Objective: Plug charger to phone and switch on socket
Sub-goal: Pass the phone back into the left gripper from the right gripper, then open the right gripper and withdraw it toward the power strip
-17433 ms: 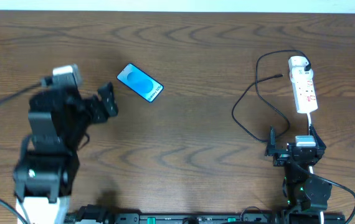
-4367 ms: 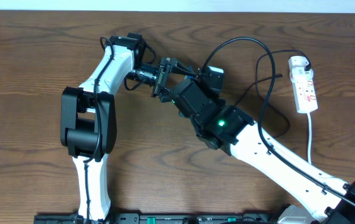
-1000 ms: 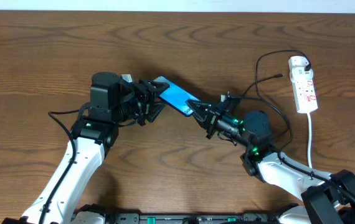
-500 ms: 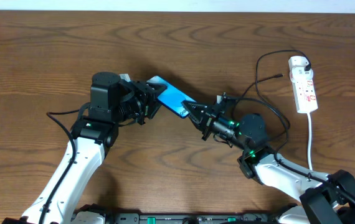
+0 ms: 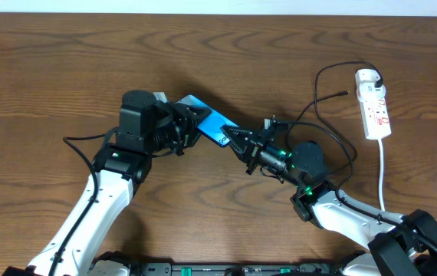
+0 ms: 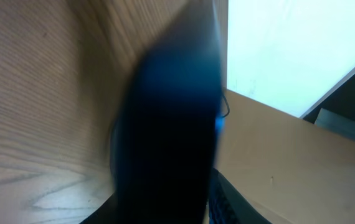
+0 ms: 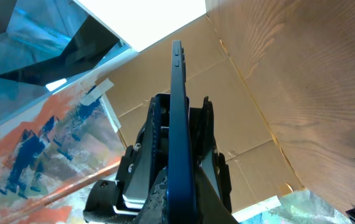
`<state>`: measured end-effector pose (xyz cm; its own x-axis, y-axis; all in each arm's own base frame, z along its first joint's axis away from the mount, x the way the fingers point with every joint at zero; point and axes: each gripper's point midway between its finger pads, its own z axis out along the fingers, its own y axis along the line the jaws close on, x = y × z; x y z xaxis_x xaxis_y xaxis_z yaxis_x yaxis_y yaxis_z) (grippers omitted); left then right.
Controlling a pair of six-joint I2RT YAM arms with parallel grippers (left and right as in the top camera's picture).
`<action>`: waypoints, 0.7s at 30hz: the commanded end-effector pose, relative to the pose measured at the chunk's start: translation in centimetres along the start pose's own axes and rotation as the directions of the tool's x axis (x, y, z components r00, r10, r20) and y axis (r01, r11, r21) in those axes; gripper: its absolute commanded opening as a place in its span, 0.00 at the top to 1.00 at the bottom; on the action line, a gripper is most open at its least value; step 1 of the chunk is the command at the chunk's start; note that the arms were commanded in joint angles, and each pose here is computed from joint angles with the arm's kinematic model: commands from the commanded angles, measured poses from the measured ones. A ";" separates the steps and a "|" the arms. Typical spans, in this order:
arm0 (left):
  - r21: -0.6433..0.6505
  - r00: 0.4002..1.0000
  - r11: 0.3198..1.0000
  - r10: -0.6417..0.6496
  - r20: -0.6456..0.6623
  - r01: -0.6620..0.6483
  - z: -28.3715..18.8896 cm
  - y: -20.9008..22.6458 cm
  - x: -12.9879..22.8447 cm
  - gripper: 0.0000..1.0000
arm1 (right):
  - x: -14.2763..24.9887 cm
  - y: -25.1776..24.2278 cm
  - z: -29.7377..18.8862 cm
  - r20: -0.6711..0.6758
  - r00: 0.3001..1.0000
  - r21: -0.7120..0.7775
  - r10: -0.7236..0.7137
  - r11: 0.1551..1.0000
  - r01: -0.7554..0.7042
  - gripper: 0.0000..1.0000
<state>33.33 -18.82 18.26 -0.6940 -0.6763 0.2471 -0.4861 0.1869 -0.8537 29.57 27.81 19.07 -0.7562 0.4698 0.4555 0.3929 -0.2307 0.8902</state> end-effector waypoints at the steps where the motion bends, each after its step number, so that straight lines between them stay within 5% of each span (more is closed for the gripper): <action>1: 0.003 1.000 1.000 0.008 0.023 -0.008 0.1 -0.3 -0.3 0.72 | 0.6 1.1 0.3 -0.014 1.000 -0.033 -0.007 0.999 0.006 0.99; 15: 0.002 1.000 1.000 0.009 0.024 -0.009 0.1 -0.3 -0.3 0.92 | 0.5 1.1 0.3 -0.009 1.000 -0.032 -0.006 0.999 0.006 0.99; 21: 0.003 1.000 1.000 0.009 0.023 -0.009 0.1 -0.3 -0.3 0.92 | 0.5 1.1 0.3 -0.009 1.000 -0.031 -0.010 0.999 0.010 0.94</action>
<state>33.42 -18.79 18.20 -0.6914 -0.6828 0.2363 -0.4822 0.1925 -0.8546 29.63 27.77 19.12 -0.7431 0.4652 0.4811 0.4131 -0.2468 0.8766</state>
